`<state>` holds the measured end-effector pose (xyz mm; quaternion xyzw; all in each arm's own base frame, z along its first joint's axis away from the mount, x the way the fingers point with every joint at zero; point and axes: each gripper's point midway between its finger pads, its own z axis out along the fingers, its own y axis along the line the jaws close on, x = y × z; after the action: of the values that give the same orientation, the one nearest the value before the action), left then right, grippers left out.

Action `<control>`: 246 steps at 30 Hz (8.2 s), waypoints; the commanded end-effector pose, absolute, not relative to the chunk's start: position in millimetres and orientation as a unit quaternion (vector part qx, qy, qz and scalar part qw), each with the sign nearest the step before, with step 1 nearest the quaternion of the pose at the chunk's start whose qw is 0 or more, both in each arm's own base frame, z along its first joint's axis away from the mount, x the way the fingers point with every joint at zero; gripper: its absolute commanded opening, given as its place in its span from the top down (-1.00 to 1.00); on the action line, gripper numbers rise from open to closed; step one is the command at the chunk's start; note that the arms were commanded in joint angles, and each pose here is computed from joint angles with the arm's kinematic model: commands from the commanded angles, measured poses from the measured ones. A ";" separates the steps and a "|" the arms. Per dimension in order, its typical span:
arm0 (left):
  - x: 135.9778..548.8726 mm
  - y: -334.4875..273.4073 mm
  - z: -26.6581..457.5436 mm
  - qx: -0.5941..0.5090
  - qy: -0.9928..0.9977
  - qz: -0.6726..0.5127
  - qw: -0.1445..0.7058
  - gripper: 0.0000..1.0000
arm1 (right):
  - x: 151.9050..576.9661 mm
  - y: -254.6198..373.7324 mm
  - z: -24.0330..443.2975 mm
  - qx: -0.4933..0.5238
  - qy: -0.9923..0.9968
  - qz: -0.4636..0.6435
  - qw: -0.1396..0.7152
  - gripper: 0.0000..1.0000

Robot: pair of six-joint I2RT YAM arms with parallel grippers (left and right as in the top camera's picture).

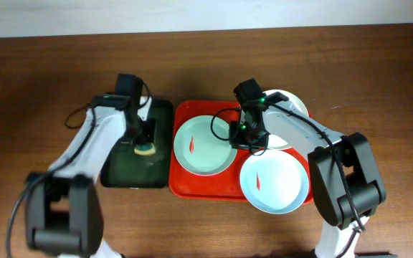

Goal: Clean dirty plates on tray and stack at the side
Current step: 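Lift the sponge with the left gripper and carry it toward the plate, then scrub the pale green plate with the sponge in the left gripper, then return the sponge to the black tray and release it with the left gripper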

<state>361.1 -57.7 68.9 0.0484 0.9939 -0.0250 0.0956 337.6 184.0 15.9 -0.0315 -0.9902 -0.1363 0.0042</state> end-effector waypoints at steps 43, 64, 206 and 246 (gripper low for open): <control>349.8 -130.6 124.8 0.069 0.983 -0.133 0.105 1.00 | 333.6 189.7 12.5 -0.027 -0.989 -0.147 0.014 0.92; 355.1 -177.3 12.8 0.089 0.991 -0.095 0.023 1.00 | 333.8 189.6 12.5 -0.027 -0.989 -0.147 0.013 0.92; 339.5 -191.1 -19.5 0.099 0.993 -0.061 0.007 1.00 | 321.3 183.9 -6.0 -0.028 -0.989 -0.142 0.022 0.92; 322.8 -147.2 139.5 0.085 0.980 -0.089 0.156 1.00 | 320.6 183.6 -6.6 -0.028 -0.989 -0.141 0.022 0.92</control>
<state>322.7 -185.0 118.8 0.0961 0.9733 -0.1731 0.1160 330.9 187.7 5.1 -0.0295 -0.9873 -0.1561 0.0050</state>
